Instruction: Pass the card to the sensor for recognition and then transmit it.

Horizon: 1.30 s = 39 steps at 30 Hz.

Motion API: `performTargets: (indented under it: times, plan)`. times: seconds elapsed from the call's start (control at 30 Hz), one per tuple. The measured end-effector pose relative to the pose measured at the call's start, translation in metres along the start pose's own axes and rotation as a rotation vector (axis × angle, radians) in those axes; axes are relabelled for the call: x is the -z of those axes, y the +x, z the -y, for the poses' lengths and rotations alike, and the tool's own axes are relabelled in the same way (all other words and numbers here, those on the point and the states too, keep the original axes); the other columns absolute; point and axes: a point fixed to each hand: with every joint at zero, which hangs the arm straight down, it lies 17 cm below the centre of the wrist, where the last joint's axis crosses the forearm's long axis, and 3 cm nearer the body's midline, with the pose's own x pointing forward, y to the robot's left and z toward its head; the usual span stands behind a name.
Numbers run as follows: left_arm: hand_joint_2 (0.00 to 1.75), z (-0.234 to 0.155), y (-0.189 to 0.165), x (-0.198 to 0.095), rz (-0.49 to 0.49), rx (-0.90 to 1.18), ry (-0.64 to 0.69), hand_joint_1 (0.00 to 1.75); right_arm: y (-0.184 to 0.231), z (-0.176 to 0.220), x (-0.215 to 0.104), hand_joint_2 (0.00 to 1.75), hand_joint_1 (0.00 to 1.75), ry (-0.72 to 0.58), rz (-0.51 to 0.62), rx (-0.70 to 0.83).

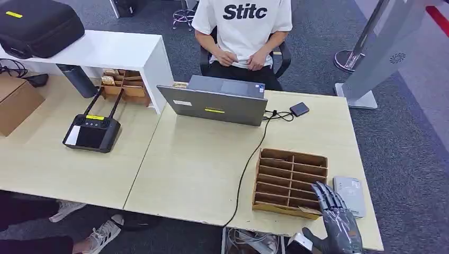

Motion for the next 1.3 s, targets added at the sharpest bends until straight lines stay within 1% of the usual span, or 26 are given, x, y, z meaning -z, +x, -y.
performTargets:
  times: [0.6, 0.63, 0.67, 0.73, 0.77, 0.8, 1.3]
  plan:
    - [1.75, -0.001, 0.000, 0.000, -0.003, 0.008, 0.000, 0.00, -0.007, -0.005, 0.002, 1.75, 0.00, 0.006, -0.012, -0.018]
    - [1.75, -0.001, 0.000, 0.000, -0.003, 0.008, 0.000, 0.00, -0.007, -0.005, 0.002, 1.75, 0.09, 0.006, -0.012, -0.018]
    - [1.75, -0.001, -0.001, 0.000, -0.003, 0.008, 0.000, 0.00, -0.007, -0.006, 0.002, 1.75, 0.54, 0.007, -0.012, -0.019]
    - [1.75, -0.001, -0.001, 0.000, -0.003, 0.008, 0.000, 0.00, -0.007, -0.006, 0.002, 1.75, 1.38, 0.008, -0.013, -0.020]
    - [1.75, -0.001, -0.001, 0.000, -0.003, 0.008, 0.000, 0.00, -0.007, -0.006, 0.002, 1.75, 1.52, 0.007, -0.013, -0.019]
    - [1.75, -0.001, -0.001, 0.000, -0.003, 0.008, 0.000, 0.00, -0.007, -0.006, 0.002, 1.75, 1.73, 0.007, -0.013, -0.020]
    - [1.75, -0.002, -0.001, 0.000, -0.005, 0.015, 0.000, 0.00, -0.011, -0.003, 0.004, 1.75, 1.75, -0.001, -0.019, -0.023]
